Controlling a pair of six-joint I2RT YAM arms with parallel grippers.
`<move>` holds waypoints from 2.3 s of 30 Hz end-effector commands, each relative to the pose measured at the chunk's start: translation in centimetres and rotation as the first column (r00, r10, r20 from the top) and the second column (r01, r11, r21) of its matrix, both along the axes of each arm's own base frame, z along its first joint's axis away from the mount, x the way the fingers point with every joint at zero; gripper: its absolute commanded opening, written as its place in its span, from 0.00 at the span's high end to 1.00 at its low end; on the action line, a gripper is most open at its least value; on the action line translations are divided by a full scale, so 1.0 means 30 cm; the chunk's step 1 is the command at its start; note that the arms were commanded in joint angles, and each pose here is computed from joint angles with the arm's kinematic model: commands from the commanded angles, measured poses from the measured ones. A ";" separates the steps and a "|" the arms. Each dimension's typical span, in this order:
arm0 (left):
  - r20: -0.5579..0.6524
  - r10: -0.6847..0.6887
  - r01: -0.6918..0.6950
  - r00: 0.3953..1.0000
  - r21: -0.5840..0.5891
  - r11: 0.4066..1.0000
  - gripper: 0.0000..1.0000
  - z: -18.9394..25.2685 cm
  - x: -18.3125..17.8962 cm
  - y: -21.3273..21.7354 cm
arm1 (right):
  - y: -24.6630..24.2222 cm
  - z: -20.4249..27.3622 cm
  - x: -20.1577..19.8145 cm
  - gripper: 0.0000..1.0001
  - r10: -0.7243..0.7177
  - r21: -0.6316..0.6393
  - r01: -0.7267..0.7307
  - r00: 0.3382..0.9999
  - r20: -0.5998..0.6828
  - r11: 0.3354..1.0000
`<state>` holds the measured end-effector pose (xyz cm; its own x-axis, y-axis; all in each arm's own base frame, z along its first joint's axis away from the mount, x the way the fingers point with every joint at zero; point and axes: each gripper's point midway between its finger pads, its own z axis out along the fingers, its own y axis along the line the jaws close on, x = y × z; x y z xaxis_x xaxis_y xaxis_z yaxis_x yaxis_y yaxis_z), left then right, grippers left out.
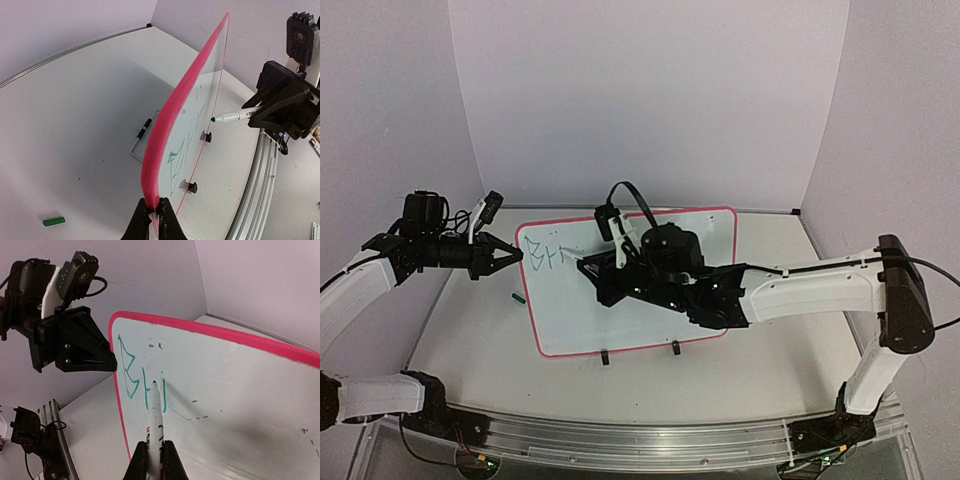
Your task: Write a sentence on the whiteboard
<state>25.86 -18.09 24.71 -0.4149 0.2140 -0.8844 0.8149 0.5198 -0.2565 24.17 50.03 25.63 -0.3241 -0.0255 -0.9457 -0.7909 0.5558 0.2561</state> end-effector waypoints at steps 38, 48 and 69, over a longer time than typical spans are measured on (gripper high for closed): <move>-0.006 0.014 -0.013 1.000 0.038 0.999 1.00 -0.031 0.000 0.011 | -0.028 -0.011 0.057 1.00 -0.025 -0.004 0.024 0.999 -0.034 1.000; -0.012 0.012 -0.011 1.000 0.038 0.999 1.00 -0.037 0.001 0.010 | -0.069 -0.041 0.046 1.00 -0.043 -0.023 0.042 0.997 -0.057 0.999; -0.009 0.012 -0.012 1.000 0.037 0.999 1.00 -0.033 0.000 0.010 | -0.087 0.073 0.066 1.00 -0.075 0.019 0.075 0.997 0.019 0.997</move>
